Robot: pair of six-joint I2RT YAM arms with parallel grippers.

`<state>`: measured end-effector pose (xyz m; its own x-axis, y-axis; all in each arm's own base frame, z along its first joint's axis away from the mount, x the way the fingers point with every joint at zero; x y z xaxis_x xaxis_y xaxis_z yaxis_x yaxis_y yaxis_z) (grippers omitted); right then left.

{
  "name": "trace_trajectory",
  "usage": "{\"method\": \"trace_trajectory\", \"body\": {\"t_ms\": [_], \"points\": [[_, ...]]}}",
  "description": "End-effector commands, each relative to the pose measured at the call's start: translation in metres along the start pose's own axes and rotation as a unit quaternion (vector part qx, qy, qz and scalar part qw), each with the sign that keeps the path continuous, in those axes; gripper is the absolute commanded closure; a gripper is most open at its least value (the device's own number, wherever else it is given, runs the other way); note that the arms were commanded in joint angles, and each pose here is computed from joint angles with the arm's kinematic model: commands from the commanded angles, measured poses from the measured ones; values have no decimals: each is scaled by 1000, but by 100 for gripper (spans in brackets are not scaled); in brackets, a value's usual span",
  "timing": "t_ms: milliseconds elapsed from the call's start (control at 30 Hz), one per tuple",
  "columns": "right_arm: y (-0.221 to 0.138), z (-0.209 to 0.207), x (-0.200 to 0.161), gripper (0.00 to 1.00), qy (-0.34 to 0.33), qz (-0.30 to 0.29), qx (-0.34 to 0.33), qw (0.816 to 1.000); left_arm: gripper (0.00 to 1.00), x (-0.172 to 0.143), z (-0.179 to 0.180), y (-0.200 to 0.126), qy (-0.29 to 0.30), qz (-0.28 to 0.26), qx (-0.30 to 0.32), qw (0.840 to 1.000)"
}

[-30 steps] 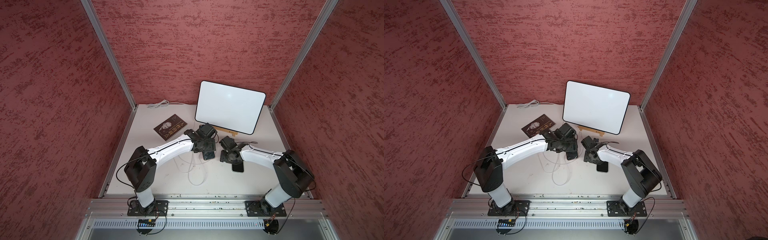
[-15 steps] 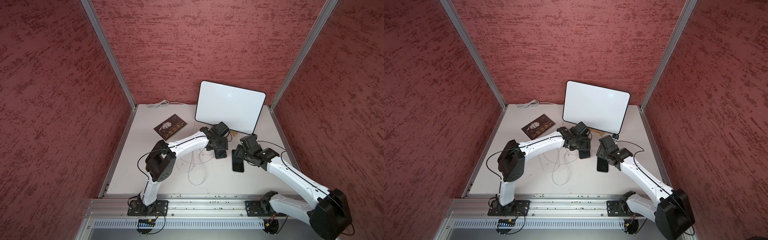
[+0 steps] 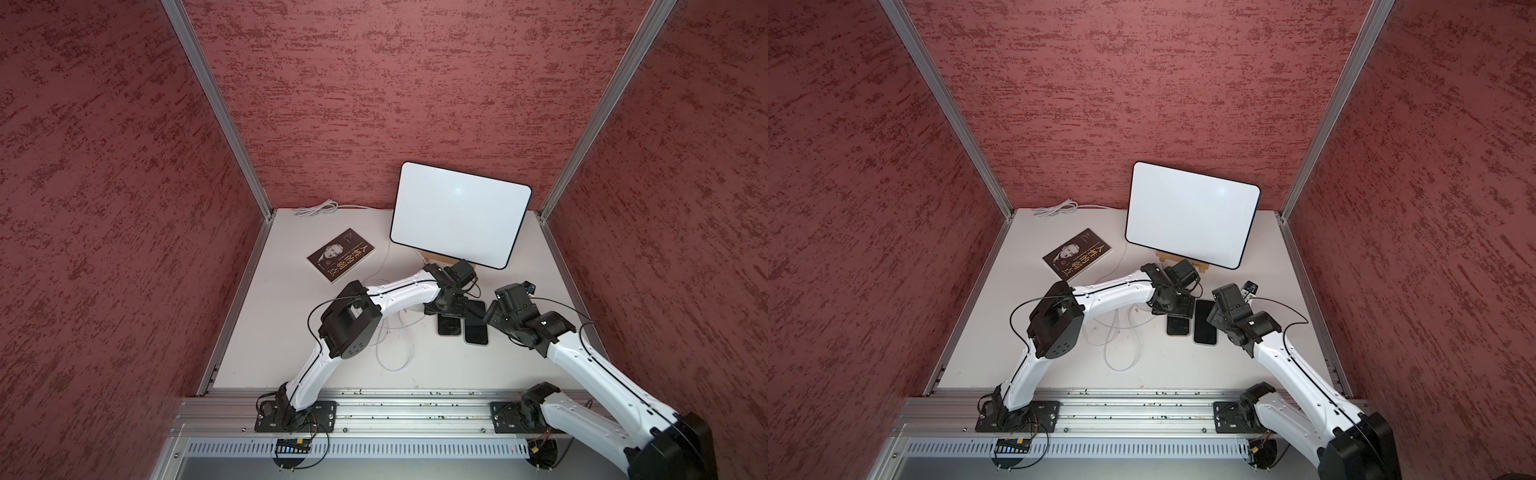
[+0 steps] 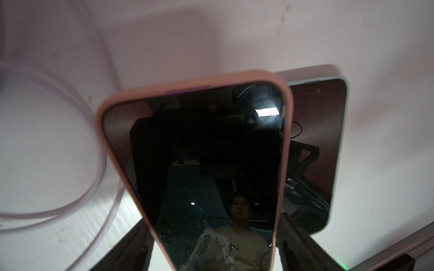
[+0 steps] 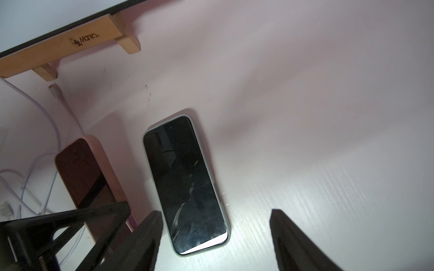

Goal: Unplug the charging cable from the phone
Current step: Place the phone at the center of the board.

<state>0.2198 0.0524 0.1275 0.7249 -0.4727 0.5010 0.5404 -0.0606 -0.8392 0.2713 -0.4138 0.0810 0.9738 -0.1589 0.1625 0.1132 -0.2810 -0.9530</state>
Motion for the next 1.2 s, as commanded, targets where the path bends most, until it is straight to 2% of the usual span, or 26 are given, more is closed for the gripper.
{"method": "trace_trajectory", "body": {"t_ms": [0, 500, 633, 800, 900, 1167], "points": [[4, -4, 1, 23, 12, -8, -5, 1000, 48, -2, -3, 2, 14, 7, 2, 1000], [8, 0, 0, 23, 17, -3, -1, 1000, 44, -8, -8, 19, 27, 24, 8, 999], [6, -2, 0, 23, 17, -6, -2, 1000, 40, -7, -11, 22, 28, 27, 3, 999], [4, -2, 2, 23, 17, -8, -2, 1000, 19, -5, -12, 18, 31, 23, 4, 999], [3, -1, 4, 22, 17, -11, -2, 1000, 1, -4, -12, 17, 31, 20, 5, 999], [2, 0, 7, 22, 16, -16, -2, 1000, 0, -1, -6, 8, 24, 8, 15, 1000]]}}
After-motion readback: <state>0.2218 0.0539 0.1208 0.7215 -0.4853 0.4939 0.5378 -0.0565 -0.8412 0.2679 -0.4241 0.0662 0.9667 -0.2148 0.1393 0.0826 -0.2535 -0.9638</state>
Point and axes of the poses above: each gripper's point midway between its finger pads, its own y axis out along the fingers, its own z axis along the line the jaws close on, x = y × z, the point moved 3 cm from there along -y, back along the fingers, and after that the axes turned 2 degrees about -y, right-handed, at the moved point
